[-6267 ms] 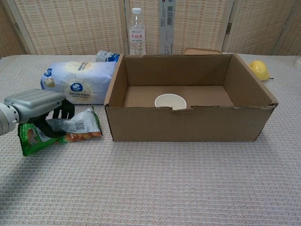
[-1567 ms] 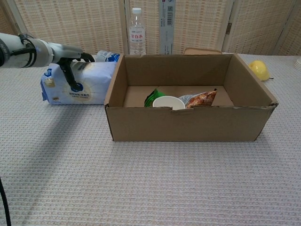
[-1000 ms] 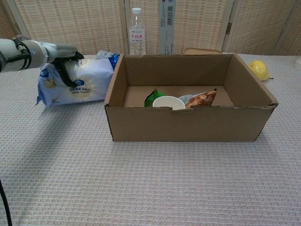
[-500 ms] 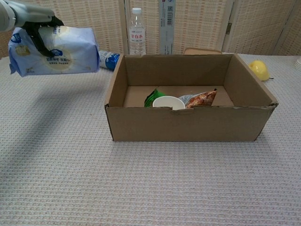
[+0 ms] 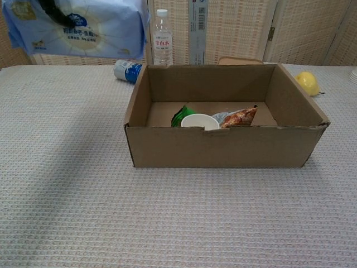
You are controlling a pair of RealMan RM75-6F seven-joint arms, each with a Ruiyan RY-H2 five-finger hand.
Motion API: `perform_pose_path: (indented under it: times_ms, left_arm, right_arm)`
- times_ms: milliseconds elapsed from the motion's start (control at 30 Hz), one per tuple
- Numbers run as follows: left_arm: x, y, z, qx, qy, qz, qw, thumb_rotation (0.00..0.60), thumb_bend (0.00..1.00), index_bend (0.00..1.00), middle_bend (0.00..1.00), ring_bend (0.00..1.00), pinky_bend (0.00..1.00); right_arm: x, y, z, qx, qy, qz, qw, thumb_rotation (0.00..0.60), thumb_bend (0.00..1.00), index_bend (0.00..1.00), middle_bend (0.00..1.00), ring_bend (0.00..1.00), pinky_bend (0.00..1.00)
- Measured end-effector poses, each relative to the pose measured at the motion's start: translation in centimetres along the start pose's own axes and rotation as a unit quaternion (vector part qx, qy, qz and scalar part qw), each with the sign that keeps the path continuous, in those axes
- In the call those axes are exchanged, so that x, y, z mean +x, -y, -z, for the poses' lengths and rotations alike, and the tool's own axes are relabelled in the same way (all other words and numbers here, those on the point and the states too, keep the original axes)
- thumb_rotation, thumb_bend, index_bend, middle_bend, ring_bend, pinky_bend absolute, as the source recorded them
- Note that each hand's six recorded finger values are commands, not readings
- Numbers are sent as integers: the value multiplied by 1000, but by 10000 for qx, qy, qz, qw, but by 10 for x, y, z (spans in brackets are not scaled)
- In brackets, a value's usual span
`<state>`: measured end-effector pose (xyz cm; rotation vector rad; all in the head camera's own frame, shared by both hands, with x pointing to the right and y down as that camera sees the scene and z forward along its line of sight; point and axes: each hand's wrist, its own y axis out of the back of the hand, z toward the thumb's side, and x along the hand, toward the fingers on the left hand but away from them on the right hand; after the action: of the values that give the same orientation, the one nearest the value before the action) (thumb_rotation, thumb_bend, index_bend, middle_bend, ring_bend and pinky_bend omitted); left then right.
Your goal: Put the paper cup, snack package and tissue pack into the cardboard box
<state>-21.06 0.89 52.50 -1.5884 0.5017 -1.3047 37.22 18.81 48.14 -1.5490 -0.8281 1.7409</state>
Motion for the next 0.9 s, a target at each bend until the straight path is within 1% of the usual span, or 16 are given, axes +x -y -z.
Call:
perform_pose_path:
  times_ms: [33, 133, 200, 267, 333, 433, 533, 633, 667, 800, 833, 900]
  left_arm:
    - [-3, -12, -14, -87, 158, -163, 9997, 600, 409, 747, 944, 864, 885]
    - [-5, -34, -40, -377, 412, -524, 9971, 600, 410, 747, 945, 864, 886]
    - [-3, -39, -57, -619, 572, -672, 9942, 600, 409, 747, 945, 864, 885]
    - [-1, -40, -71, -838, 681, -761, 9912, 600, 409, 748, 945, 864, 884]
    - [3, -36, -86, -1112, 777, -797, 9876, 600, 409, 748, 945, 864, 884]
    - [11, -24, -105, -1499, 827, -721, 9826, 600, 410, 748, 944, 864, 884]
    - [19, -10, -118, -1817, 779, -634, 9782, 600, 410, 748, 945, 864, 884]
    - [28, 3, -130, -2097, 709, -615, 9732, 600, 409, 748, 944, 864, 884]
    - [30, 5, -133, -2147, 699, -616, 9722, 600, 410, 748, 945, 864, 884]
    - [41, 12, -153, -2549, 651, -625, 9628, 600, 408, 746, 943, 864, 884]
    - [43, 13, -158, -2631, 639, -641, 9605, 600, 405, 739, 938, 860, 881]
    - [48, 15, -166, -2780, 601, -707, 9561, 600, 378, 673, 878, 803, 836]
  right_arm:
    - [0, 0, 0, 3, 3, -6, 10000, 600, 48, 0, 0, 0, 0]
    - [0, 0, 0, -7, 12, 3, 10000, 600, 48, 0, 0, 0, 0]
    - [0, -2, 1, -21, 18, 35, 10000, 600, 48, 0, 0, 0, 0]
    - [0, -3, 1, -41, 28, 62, 10000, 600, 48, 0, 0, 0, 0]
    - [1, -5, 2, -55, 41, 82, 9999, 600, 48, 0, 0, 0, 0]
    - [1, -5, 4, -73, 57, 87, 9999, 600, 48, 0, 0, 0, 0]
    - [0, -4, 5, -66, 62, 53, 9999, 600, 48, 0, 0, 0, 0]
    - [-1, -2, 6, -56, 69, 17, 10000, 600, 48, 0, 0, 0, 0]
    - [-2, -1, 6, -52, 74, 7, 10000, 600, 48, 0, 0, 0, 0]
    - [-3, 0, 6, -41, 90, -26, 9999, 600, 48, 0, 0, 0, 0]
    - [-3, 0, 6, -43, 93, -24, 9999, 600, 48, 0, 0, 0, 0]
    - [-3, 0, 6, -49, 107, -8, 9999, 600, 48, 0, 0, 0, 0]
